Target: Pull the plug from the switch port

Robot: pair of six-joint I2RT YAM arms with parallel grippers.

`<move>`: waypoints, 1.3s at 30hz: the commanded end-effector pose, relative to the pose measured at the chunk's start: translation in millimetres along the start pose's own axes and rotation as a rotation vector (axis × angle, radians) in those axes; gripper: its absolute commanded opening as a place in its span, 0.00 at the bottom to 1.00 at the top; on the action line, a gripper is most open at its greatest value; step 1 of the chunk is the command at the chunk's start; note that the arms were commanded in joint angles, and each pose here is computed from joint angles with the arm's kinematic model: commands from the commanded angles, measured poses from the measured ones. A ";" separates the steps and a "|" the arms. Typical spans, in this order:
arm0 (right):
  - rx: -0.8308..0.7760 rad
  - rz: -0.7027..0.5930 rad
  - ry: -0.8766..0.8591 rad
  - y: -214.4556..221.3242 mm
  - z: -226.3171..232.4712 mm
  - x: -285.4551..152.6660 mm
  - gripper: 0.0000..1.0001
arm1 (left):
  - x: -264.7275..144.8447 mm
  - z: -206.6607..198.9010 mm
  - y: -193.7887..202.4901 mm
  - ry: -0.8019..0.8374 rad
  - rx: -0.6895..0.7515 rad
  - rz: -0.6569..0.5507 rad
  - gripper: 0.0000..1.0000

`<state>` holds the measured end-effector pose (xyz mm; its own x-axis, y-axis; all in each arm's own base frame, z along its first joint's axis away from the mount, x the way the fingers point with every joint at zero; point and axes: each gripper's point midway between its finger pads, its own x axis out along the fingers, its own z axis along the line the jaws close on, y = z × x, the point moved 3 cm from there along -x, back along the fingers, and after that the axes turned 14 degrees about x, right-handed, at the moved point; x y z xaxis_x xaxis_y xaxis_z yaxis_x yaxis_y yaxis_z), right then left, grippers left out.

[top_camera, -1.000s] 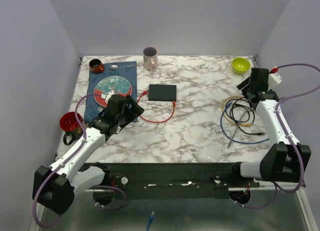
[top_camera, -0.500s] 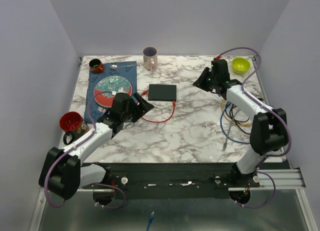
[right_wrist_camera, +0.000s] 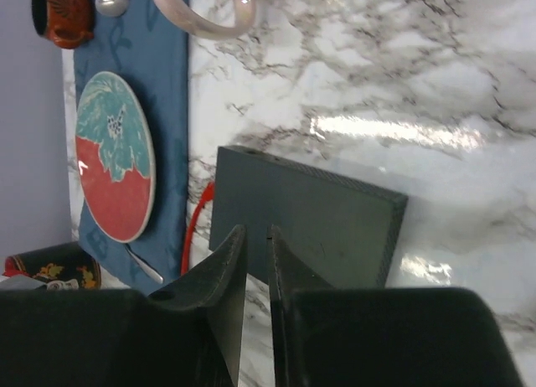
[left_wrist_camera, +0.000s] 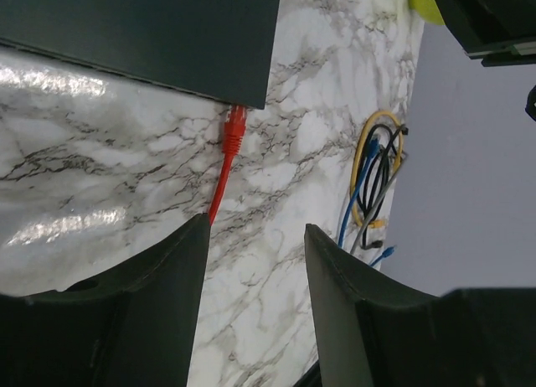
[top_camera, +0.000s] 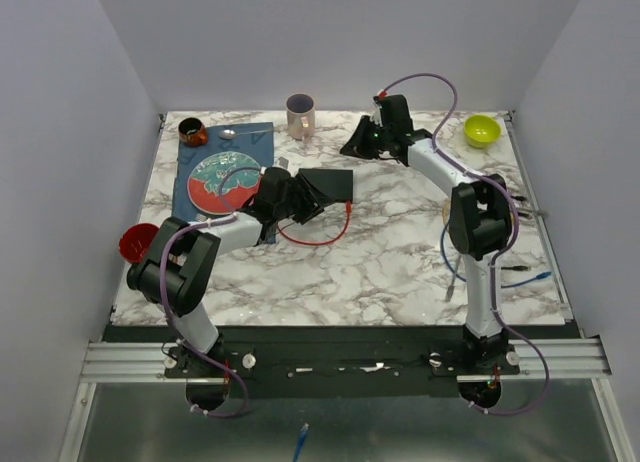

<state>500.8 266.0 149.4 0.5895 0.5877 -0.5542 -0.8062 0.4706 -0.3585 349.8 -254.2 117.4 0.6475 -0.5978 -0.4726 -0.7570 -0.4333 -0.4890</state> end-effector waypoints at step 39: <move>0.187 0.220 0.141 83.6 -67.5 32.0 0.23 | 83.8 18.6 39.1 0.085 -0.046 0.191 0.66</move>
<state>467.9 282.9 70.4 0.4098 0.6391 -0.6509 -0.8836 0.4552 -0.1094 385.4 -307.1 61.8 0.5103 -0.7216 -0.4678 -0.8508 -0.3443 -0.3969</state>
